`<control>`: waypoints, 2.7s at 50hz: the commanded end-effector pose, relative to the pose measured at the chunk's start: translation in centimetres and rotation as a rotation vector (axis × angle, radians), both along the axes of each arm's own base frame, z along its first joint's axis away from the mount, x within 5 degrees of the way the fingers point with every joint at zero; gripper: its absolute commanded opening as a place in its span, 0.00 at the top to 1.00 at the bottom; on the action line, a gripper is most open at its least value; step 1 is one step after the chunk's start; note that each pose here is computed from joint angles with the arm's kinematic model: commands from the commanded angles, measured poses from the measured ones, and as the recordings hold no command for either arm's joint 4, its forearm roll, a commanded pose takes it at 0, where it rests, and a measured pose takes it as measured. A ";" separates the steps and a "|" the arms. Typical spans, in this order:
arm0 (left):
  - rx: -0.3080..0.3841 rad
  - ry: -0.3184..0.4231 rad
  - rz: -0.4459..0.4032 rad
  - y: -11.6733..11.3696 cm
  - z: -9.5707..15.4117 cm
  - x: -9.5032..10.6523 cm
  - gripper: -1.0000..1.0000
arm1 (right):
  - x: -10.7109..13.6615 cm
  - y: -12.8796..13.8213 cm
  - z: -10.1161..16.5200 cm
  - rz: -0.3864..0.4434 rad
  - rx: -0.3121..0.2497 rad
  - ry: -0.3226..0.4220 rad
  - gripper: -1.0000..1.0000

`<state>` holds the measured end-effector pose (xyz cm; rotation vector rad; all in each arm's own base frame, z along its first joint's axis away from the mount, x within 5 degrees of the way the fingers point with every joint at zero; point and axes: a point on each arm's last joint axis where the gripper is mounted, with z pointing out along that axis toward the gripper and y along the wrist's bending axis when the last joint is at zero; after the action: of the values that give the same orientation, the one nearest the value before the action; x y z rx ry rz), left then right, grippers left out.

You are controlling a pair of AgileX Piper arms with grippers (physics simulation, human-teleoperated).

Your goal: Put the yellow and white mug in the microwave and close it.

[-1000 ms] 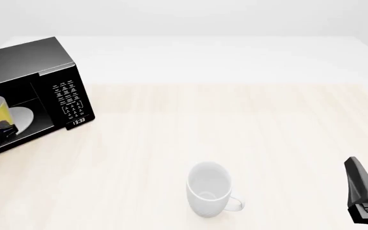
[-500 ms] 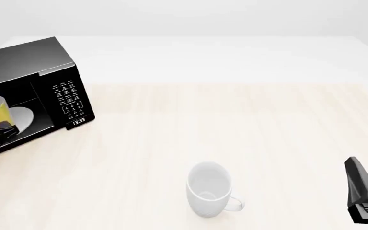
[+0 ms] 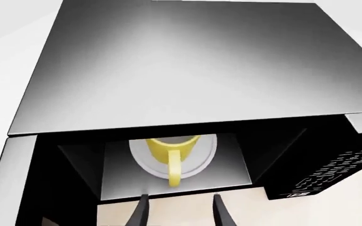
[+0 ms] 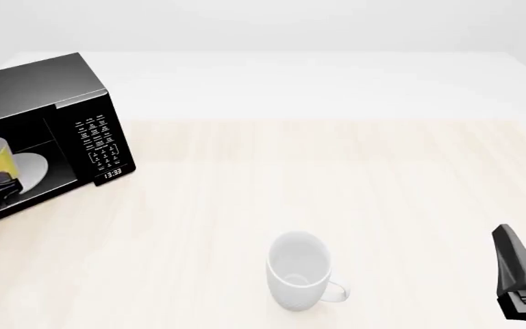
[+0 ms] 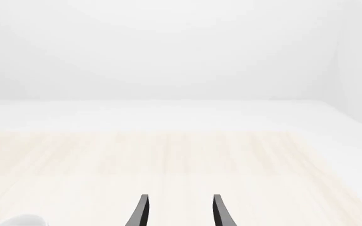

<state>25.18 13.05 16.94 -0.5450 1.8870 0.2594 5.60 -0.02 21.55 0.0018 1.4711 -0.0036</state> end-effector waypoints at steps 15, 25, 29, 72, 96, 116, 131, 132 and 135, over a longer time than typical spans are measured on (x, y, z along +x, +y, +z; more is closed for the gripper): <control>-0.003 -0.010 -0.029 -1.8 1.5 -1.6 0.00 | 0.0 0.0 0.0 0.000 0.000 0.000 0.00; -0.002 -0.021 -0.035 -2.6 2.6 -2.8 0.00 | 0.0 0.0 0.0 0.000 0.000 0.000 0.00; -0.012 -0.022 -0.034 -2.8 2.6 -3.2 0.00 | 0.0 0.0 0.0 0.000 0.000 0.000 0.00; 0.006 -0.036 -0.025 -4.3 5.9 -7.0 0.00 | 0.0 0.0 0.0 0.000 0.000 0.000 0.00; 0.011 -0.089 -0.028 -5.7 9.6 -9.6 0.00 | 0.0 0.0 0.0 0.000 0.000 0.000 0.00; 0.029 -0.152 -0.034 -6.9 13.2 -11.9 0.00 | 0.0 0.0 0.0 0.000 0.000 0.000 0.00; 0.039 -0.197 -0.020 -7.5 15.8 -13.4 0.00 | 0.0 0.0 0.0 0.000 0.000 0.000 0.00; 0.040 -0.200 -0.021 -7.5 15.9 -13.4 0.00 | 0.0 0.0 0.0 0.000 0.000 0.000 0.00; 0.041 -0.210 -0.021 -7.7 16.4 -13.8 0.00 | 0.0 0.0 0.0 0.000 0.000 0.000 0.00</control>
<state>12.41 5.85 31.82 -0.5040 1.7083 0.2214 5.60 -0.02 21.55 0.0018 1.4711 -0.0035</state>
